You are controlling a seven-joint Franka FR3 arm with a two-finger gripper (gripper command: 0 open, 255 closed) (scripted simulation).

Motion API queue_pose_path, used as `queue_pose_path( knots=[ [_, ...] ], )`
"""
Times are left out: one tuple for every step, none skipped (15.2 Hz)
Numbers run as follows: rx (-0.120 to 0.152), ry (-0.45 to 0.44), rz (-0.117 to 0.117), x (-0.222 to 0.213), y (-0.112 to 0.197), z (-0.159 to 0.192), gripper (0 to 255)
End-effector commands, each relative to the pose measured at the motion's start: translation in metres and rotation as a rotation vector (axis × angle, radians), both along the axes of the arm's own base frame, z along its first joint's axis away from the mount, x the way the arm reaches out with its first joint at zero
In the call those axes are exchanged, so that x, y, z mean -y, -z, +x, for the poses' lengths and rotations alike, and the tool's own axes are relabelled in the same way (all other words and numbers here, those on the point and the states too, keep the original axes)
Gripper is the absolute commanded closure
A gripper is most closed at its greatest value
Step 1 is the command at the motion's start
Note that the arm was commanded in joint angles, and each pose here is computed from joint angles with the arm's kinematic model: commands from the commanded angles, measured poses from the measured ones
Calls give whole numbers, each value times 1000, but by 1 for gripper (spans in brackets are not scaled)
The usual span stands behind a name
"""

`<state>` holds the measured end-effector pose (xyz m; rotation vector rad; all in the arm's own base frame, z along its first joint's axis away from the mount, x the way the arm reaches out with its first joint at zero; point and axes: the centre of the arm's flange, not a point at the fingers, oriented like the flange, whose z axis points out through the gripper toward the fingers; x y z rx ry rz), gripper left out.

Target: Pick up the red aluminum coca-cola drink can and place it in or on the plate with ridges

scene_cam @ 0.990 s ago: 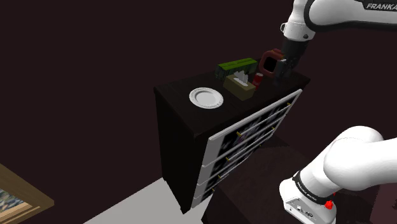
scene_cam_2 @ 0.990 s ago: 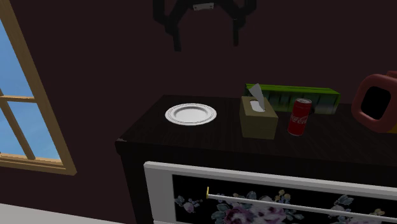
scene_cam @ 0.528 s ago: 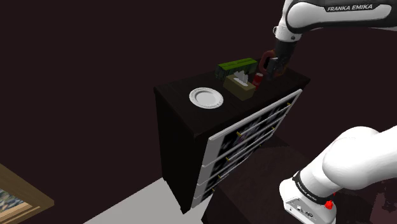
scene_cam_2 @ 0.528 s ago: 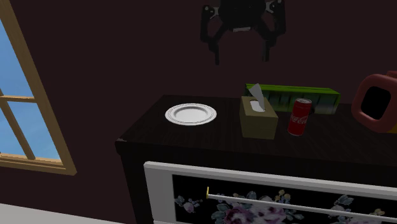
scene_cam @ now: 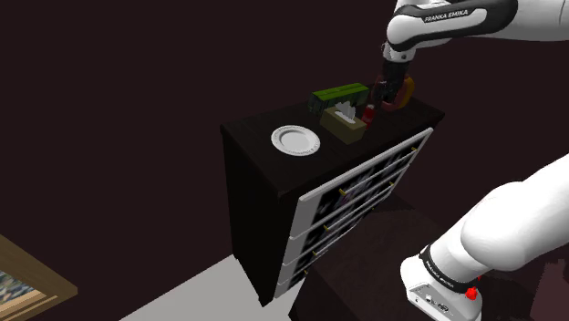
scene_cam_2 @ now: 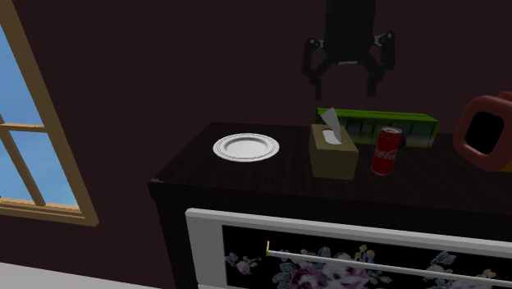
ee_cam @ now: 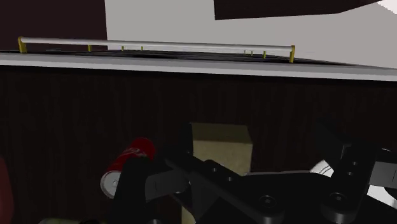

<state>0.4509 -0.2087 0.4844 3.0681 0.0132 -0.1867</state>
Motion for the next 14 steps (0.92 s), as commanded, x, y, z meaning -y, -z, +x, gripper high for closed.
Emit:
queue_pose_path(
  knots=[
    [-2,2,2,21,11,16,0],
    [-3,3,3,31,16,24,0],
    [-5,5,5,41,21,32,0],
    [-6,6,6,51,26,39,0],
    [-7,7,8,61,31,47,0],
    [-8,9,9,71,36,55,0],
    [-9,10,11,80,42,63,0],
    [-11,11,12,90,47,70,0],
    [-12,12,14,100,52,78,0],
    [-13,14,15,110,57,86,0],
    [-14,15,17,120,62,93,0],
    [-15,16,18,130,67,101,0],
    [-16,18,20,139,73,109,0],
    [-18,19,21,149,78,116,0]
  ],
)
